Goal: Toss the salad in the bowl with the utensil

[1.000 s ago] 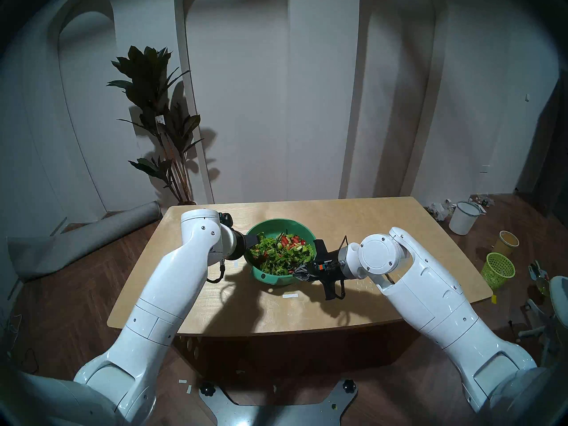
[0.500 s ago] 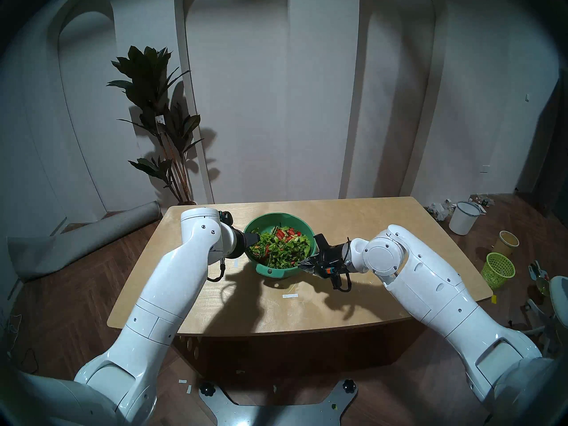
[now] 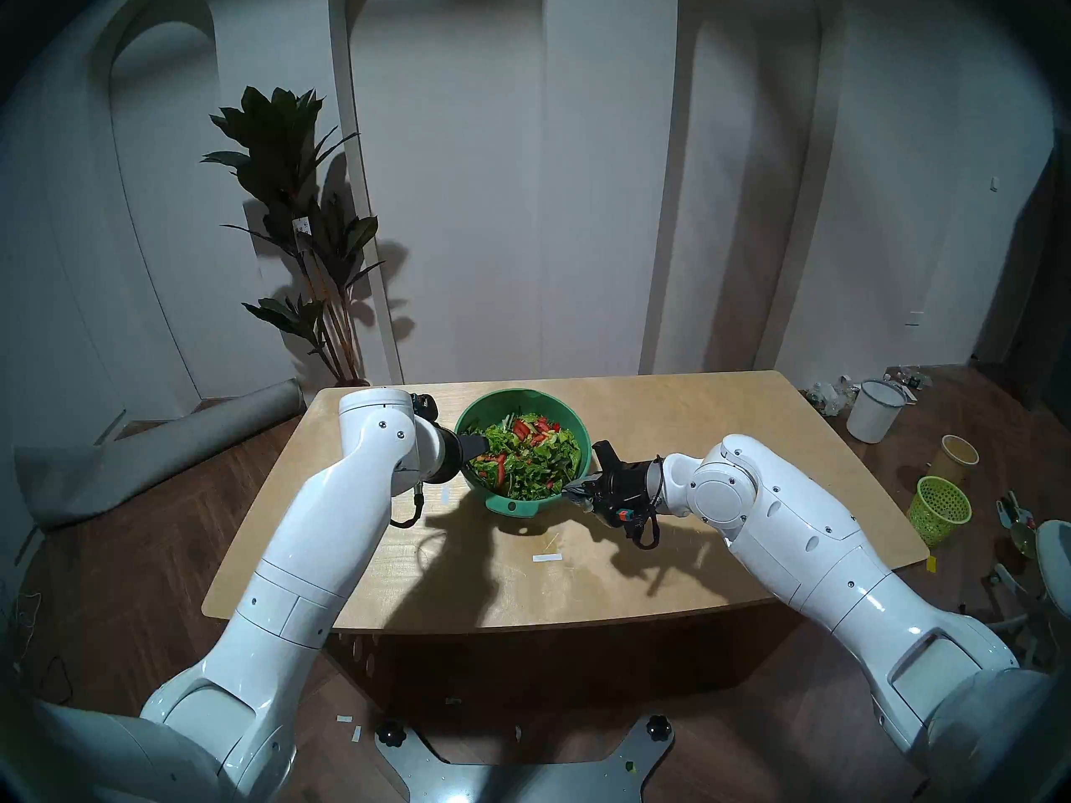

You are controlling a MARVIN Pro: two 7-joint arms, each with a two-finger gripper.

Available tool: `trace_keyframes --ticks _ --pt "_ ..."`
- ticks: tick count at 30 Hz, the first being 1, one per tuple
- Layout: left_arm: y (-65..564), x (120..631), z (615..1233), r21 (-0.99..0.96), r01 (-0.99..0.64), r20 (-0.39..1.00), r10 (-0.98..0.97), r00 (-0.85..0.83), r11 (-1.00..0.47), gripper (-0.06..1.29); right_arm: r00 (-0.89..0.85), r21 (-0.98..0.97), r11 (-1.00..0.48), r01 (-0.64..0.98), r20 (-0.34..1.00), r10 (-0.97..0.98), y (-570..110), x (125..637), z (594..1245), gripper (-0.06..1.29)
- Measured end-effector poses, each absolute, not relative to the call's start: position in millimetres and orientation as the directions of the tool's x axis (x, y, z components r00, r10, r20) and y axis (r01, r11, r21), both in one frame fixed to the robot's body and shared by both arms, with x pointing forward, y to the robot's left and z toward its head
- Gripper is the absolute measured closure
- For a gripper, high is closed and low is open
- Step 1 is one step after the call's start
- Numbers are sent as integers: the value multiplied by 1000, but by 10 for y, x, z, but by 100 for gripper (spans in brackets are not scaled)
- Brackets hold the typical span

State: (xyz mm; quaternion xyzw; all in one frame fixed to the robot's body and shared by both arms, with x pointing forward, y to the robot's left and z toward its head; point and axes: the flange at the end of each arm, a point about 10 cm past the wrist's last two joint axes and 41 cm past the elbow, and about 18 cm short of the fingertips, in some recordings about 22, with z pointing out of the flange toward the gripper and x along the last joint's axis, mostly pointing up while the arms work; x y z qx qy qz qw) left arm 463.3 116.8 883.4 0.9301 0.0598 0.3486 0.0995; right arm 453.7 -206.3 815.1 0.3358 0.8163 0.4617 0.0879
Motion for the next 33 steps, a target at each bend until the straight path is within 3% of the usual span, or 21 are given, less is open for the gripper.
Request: trace_keyframes --ticks 15,33 --pt "1142 4652 8949 252 29 646 190 739 -967 126 -802 799 336 498 277 529 -1844 4426 7907 126" --pt "1103 4632 8877 261 14 625 180 760 -965 126 -769 734 325 596 406 493 -1637 4239 8120 126"
